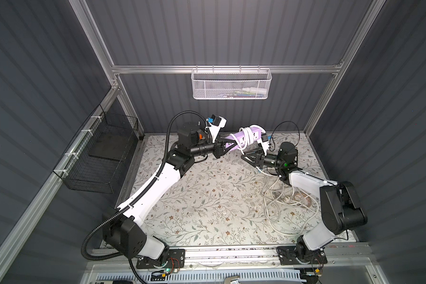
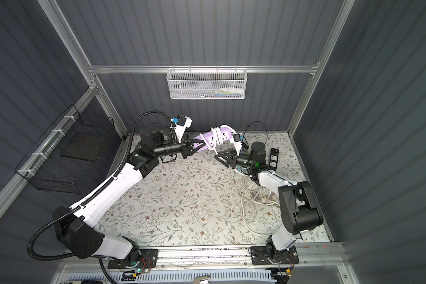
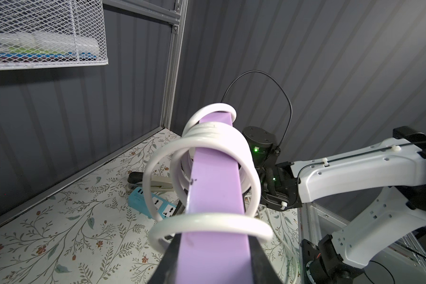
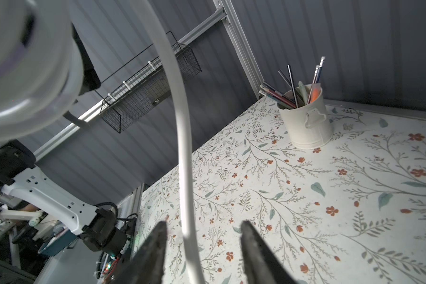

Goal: Unwrap the cord wrapped around the power strip
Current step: Unwrap the power cord from the power strip.

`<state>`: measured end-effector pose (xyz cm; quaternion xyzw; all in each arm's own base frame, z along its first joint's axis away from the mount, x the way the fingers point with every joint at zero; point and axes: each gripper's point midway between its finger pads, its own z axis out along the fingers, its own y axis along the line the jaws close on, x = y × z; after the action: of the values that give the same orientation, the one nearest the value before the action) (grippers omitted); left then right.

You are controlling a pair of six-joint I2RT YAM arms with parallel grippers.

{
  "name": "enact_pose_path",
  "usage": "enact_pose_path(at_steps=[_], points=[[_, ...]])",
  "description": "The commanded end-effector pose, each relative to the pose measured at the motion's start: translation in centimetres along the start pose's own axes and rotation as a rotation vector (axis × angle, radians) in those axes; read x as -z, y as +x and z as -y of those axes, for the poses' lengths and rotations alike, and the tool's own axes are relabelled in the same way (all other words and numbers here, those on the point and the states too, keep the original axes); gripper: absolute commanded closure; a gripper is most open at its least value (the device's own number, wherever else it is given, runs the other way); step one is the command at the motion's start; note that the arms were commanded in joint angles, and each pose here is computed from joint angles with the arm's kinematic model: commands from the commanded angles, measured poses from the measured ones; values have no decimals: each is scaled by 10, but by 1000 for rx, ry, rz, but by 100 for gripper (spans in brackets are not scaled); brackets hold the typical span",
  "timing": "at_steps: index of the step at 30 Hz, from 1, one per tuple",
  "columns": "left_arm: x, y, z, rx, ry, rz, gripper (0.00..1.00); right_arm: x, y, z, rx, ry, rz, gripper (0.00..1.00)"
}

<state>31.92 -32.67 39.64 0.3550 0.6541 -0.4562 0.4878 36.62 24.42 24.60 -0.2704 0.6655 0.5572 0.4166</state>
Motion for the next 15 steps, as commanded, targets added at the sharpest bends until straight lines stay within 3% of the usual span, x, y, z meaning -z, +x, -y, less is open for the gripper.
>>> enact_pose_path(at_steps=[1, 6, 15], points=[[19, -45, 25, -102, 23, 108, 100, -2, -1, -2, -1, -16, 9, 69], [20, -45, 24, -107, 15, 107, 100, 0, 0, 0, -20, 11, 9, 98], [12, -39, 24, -81, 53, 87, 100, 16, -39, 12, -23, 86, 83, 100]])
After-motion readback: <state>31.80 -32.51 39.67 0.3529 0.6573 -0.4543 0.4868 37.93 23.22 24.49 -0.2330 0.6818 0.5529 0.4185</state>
